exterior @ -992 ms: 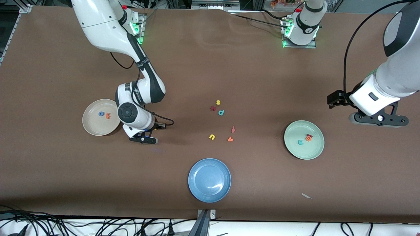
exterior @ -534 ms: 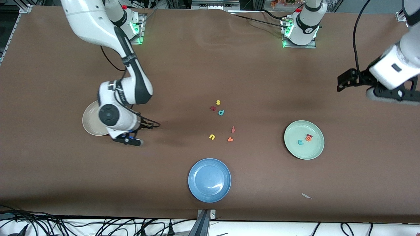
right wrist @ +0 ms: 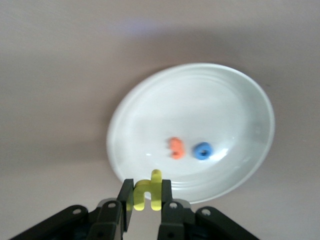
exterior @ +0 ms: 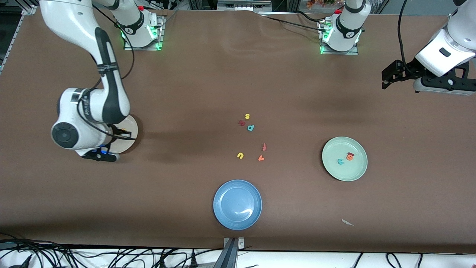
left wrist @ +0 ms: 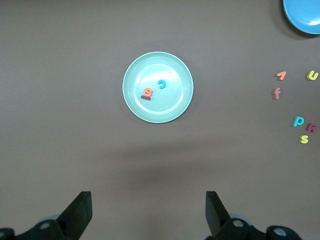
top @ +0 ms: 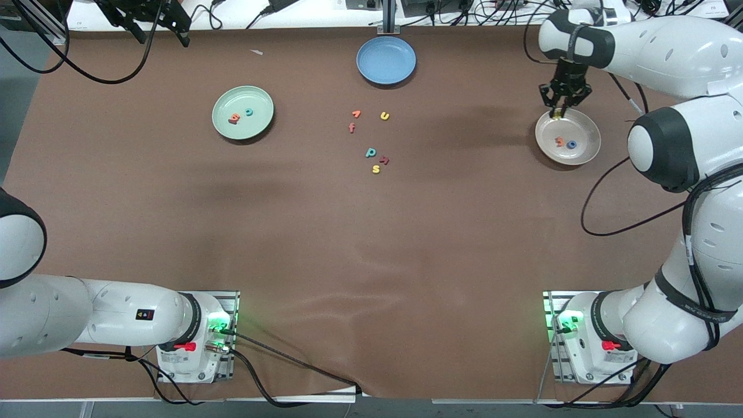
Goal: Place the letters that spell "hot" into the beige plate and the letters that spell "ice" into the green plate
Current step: 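Lower the yellow letter onto the beige plate and open the right gripper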
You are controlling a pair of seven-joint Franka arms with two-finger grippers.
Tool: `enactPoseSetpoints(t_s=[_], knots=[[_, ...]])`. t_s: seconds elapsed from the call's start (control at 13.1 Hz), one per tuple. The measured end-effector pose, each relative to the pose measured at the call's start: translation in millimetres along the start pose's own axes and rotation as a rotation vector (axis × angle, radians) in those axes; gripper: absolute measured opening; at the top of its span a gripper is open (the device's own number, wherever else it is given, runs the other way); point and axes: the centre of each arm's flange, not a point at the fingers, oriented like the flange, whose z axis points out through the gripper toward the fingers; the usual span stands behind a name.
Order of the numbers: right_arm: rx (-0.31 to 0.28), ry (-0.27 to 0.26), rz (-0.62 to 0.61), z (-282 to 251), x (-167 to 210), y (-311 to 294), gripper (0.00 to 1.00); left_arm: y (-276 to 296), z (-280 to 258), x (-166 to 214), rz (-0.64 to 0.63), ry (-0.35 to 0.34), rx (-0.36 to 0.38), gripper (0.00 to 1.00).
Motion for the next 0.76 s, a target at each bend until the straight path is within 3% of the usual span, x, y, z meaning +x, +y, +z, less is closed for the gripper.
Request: enactPoseSetpoints(t_s=[0.38, 0.76], knots=[[-0.027, 0.007, -0.088, 57, 0, 61, 0.26, 2, 0, 0, 0.016, 0.001, 0.000, 1.00], [-0.043, 0.007, -0.112, 85, 5, 82, 0.29, 2, 1, 2, 0.021, 0.001, 0.000, 1.00]])
